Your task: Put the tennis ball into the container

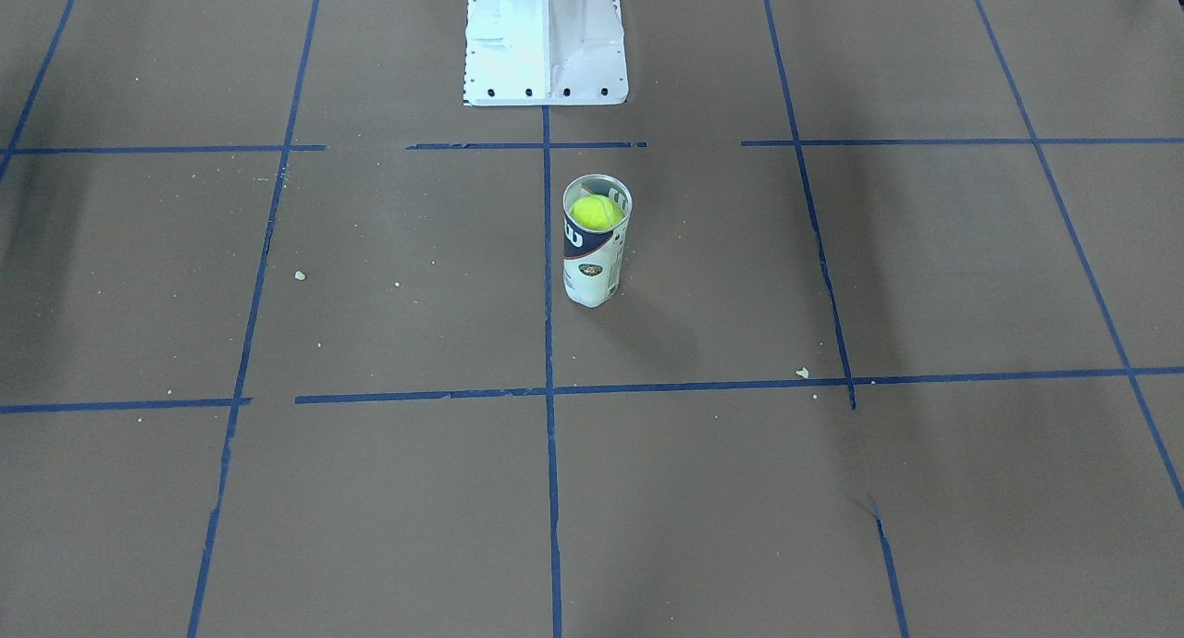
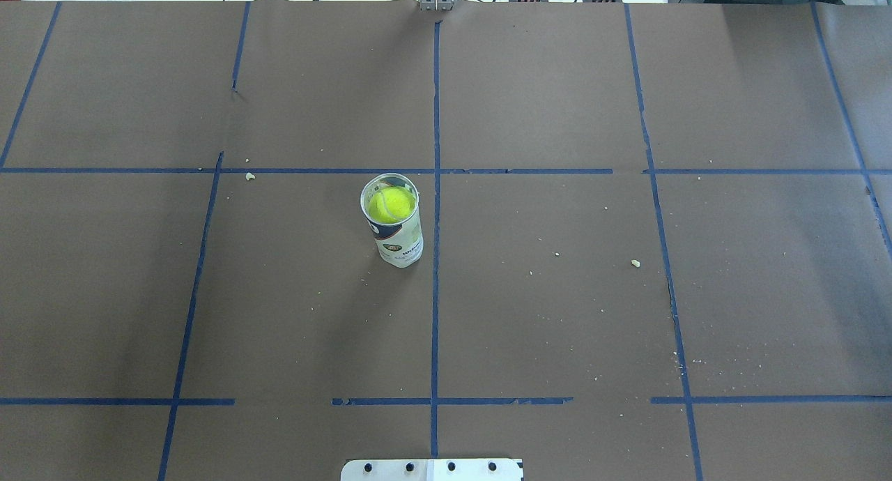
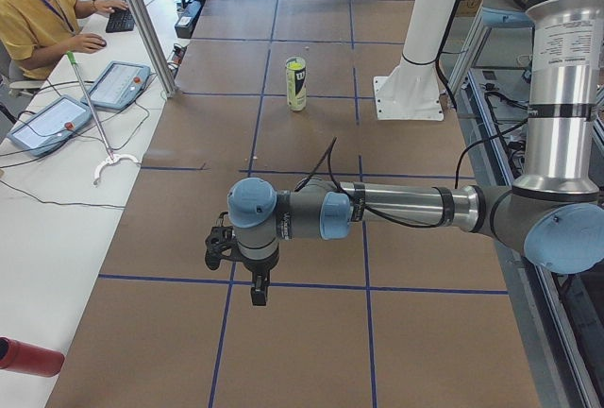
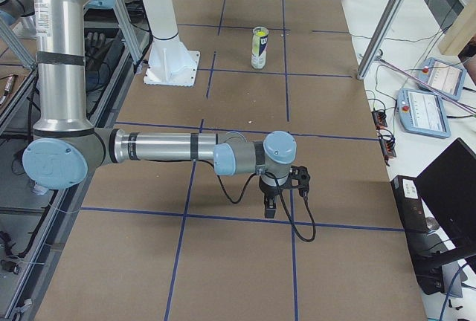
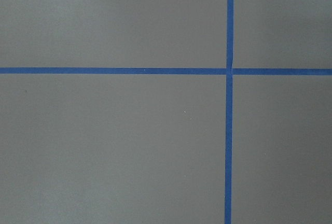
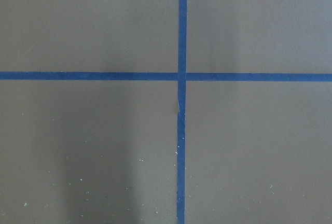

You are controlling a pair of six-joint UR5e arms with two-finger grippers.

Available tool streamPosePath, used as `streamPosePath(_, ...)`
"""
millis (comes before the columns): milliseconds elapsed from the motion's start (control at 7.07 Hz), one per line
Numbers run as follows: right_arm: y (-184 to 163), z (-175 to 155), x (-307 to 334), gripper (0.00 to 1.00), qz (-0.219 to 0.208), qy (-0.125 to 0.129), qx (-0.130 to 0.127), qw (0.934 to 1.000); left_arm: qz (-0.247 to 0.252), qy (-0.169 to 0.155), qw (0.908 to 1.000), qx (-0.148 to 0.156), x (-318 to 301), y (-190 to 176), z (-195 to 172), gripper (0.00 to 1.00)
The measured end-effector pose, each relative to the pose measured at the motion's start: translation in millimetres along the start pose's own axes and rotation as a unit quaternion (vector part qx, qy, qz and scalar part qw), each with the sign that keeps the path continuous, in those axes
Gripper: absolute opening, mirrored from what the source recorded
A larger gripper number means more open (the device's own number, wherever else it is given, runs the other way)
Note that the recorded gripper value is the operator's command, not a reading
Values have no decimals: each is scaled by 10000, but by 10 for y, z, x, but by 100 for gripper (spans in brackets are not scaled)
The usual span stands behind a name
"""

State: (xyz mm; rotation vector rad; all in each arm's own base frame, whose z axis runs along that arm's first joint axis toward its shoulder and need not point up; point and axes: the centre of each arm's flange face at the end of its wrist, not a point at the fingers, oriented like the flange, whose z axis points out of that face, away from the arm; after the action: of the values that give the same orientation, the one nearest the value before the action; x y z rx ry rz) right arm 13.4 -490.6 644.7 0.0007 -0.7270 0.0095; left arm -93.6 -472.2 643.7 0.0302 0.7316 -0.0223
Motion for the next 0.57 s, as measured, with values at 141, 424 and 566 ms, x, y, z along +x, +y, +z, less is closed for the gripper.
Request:
streamPosePath(141, 0, 0, 0, 100, 0, 0, 0, 10000, -56, 6, 10000, -75, 1, 13, -1, 100)
streamPosePath(424, 0, 1, -1, 100, -1, 0, -1, 10000, -147, 16, 9997, -194, 8, 37, -1, 100)
streamPosePath(566, 0, 2, -2, 100, -2, 0, -2, 10000, -155, 17, 9997, -206, 10, 38, -2, 100)
